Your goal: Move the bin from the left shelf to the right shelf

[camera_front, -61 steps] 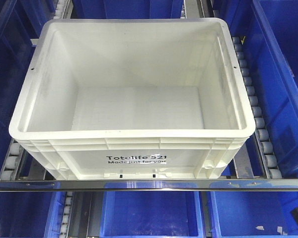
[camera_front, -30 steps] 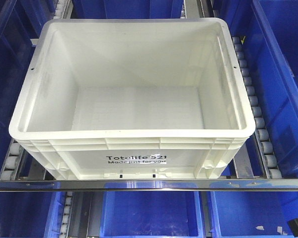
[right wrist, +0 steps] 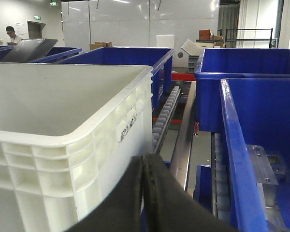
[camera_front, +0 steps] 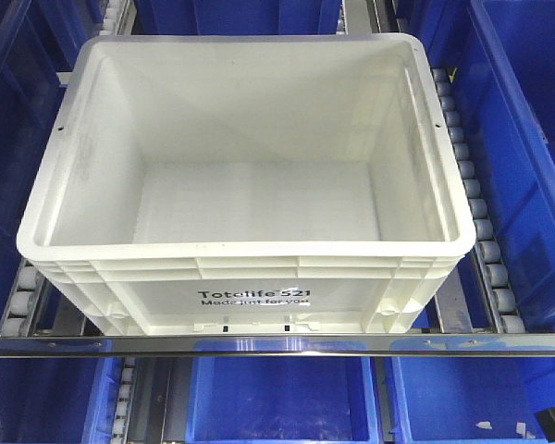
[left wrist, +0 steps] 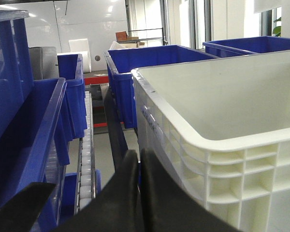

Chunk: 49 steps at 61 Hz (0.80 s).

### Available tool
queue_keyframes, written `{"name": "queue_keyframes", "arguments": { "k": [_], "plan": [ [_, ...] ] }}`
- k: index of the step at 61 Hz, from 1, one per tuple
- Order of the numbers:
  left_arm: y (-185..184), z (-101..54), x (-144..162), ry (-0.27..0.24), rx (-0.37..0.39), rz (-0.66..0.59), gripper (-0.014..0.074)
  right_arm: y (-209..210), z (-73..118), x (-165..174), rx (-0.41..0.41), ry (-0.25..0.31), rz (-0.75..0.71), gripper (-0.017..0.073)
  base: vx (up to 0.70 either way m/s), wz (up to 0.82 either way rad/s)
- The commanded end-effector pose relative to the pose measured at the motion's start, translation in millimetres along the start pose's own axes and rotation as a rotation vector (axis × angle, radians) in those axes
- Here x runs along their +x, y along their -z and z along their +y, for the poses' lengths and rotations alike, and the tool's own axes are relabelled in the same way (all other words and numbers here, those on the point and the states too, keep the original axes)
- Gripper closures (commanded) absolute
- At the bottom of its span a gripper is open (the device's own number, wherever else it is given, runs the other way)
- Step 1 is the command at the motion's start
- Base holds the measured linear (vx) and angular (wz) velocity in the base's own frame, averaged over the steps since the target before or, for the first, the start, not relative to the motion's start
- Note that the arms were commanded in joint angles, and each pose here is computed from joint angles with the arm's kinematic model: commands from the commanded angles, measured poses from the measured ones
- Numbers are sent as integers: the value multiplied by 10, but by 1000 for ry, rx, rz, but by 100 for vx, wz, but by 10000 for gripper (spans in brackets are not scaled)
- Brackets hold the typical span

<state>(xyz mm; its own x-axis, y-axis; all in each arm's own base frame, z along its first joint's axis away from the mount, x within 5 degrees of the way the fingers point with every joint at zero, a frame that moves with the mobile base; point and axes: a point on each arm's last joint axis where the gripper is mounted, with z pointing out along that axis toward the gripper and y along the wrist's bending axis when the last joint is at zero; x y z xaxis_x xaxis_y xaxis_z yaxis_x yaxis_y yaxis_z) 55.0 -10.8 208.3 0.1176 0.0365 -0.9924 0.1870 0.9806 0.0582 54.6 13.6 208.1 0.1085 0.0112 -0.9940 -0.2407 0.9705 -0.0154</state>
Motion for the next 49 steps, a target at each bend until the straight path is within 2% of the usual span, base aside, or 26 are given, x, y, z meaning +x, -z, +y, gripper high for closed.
{"name": "queue_keyframes", "arguments": {
  "k": [1,49],
  "plan": [
    [18,10,-150,12,-5,-105,601,10,-4,-17,5,10,-75,567,0,0],
    [18,10,-150,12,-5,-105,601,9,-4,-14,5,10,-72,567,0,0]
  ]
}}
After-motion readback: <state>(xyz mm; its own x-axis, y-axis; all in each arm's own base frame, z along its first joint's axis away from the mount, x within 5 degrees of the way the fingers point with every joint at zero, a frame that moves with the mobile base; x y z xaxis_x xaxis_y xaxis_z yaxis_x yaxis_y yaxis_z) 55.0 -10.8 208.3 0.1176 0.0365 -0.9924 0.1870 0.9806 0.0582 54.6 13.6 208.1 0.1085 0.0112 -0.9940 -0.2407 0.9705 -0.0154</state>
